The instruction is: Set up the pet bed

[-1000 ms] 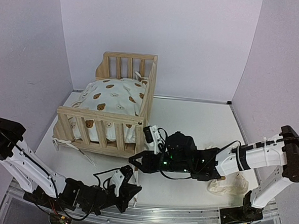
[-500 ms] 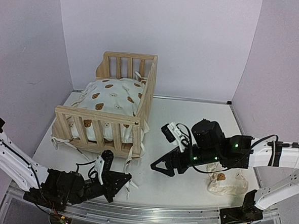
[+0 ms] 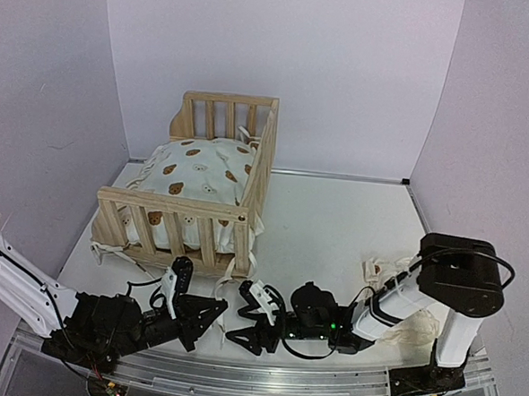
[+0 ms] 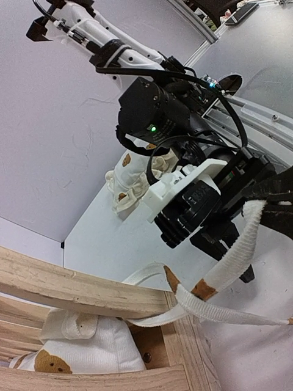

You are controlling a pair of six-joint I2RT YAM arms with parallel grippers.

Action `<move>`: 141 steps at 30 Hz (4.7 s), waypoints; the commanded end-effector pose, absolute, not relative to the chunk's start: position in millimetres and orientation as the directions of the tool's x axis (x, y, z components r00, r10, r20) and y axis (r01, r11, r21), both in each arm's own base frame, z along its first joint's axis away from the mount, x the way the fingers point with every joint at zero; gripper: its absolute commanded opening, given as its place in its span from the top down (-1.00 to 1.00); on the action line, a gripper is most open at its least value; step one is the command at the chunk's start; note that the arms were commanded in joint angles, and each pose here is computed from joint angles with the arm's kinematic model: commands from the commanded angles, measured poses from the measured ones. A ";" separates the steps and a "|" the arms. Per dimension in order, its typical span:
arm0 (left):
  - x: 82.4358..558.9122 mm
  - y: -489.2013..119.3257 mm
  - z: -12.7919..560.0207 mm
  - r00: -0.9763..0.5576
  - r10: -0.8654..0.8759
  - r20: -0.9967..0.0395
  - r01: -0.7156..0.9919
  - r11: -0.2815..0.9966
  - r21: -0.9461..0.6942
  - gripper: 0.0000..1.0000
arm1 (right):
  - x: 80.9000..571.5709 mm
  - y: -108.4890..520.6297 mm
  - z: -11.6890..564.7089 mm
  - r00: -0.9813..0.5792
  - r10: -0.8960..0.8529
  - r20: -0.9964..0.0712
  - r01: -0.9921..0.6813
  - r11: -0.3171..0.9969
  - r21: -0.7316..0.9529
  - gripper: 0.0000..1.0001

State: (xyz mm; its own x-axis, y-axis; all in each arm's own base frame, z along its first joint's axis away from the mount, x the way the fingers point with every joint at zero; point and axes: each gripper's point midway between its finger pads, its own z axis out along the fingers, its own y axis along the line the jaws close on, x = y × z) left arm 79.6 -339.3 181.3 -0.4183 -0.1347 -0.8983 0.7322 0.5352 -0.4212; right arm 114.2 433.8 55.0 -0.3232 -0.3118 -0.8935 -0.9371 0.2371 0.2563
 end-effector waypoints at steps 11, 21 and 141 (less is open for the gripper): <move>84.9 -331.0 182.7 -0.435 -0.160 -0.886 0.713 0.540 -0.447 1.00 | 143.5 491.9 110.8 -0.127 0.149 -0.981 -0.928 0.331 0.170 -0.52; 84.1 -334.9 182.9 -0.431 -0.146 -0.890 0.719 0.540 -0.437 1.00 | 154.2 507.1 98.9 -0.108 0.156 -0.982 -0.917 0.366 0.159 -0.08; 205.5 -392.9 148.3 -0.096 0.525 -0.846 0.698 0.641 0.318 0.83 | 185.1 390.9 125.4 -0.587 -0.150 -0.795 -0.792 0.312 0.525 1.00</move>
